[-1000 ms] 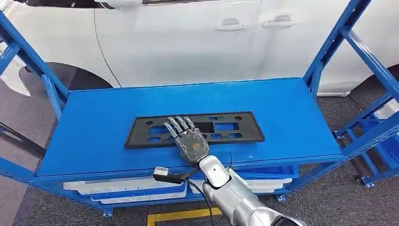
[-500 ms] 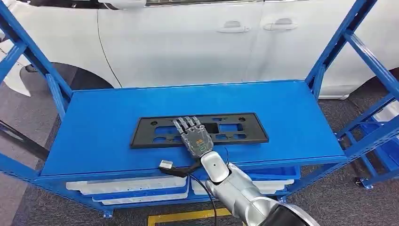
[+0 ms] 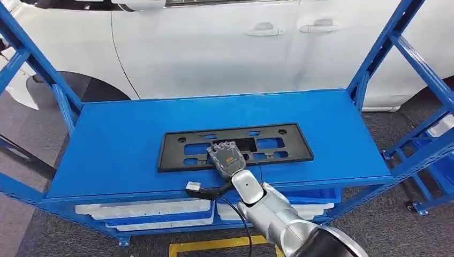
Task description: Take the parts from the cabinet and place them on the table.
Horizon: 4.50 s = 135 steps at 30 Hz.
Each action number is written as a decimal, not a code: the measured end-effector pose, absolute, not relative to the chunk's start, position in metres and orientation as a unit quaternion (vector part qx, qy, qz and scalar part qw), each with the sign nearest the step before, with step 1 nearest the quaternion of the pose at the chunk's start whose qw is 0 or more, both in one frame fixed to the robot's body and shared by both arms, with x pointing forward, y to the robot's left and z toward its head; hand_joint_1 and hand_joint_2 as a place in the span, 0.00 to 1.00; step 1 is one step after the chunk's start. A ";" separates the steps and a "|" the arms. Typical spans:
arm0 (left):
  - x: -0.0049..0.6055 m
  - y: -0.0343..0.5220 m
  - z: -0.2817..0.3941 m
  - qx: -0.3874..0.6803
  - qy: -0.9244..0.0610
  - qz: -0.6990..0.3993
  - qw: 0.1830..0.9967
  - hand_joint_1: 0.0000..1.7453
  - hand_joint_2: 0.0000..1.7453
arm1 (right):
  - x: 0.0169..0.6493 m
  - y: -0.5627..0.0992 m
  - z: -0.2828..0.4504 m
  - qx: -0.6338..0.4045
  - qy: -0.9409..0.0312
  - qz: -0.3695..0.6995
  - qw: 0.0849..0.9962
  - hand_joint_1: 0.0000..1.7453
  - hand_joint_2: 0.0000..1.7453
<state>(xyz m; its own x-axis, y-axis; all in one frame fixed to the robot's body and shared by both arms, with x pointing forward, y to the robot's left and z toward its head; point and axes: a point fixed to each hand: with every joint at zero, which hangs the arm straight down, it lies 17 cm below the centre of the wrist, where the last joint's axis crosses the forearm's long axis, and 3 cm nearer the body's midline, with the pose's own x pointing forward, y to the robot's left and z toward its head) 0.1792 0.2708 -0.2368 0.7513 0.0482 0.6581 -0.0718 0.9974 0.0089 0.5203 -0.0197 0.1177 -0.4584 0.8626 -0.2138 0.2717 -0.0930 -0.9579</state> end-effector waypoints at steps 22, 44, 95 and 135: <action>0.188 0.291 -0.226 0.048 -0.396 0.099 0.912 0.00 1.00 | 0.498 -0.063 0.305 -0.279 -0.889 0.233 0.279 1.00 1.00; 0.180 0.314 -0.225 0.087 -0.394 0.178 0.897 0.00 1.00 | 0.314 -0.100 0.415 0.299 -0.934 0.083 0.177 1.00 1.00; 0.059 0.339 -0.280 0.112 -0.108 0.232 0.960 0.00 1.00 | 0.293 -0.119 0.393 0.317 -0.924 0.100 0.190 1.00 1.00; 0.072 0.339 -0.277 0.099 -0.130 0.207 0.965 0.00 1.00 | 0.274 -0.113 0.411 0.309 -0.933 0.090 0.163 1.00 1.00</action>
<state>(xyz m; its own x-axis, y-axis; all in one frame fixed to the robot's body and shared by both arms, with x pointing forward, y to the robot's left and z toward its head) 0.0724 0.3386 -0.2773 0.8804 0.3733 0.2925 -0.4250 0.8948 0.1370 0.2736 -0.1126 0.4113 -0.7564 -0.5462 0.3598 -0.6050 0.7933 -0.0676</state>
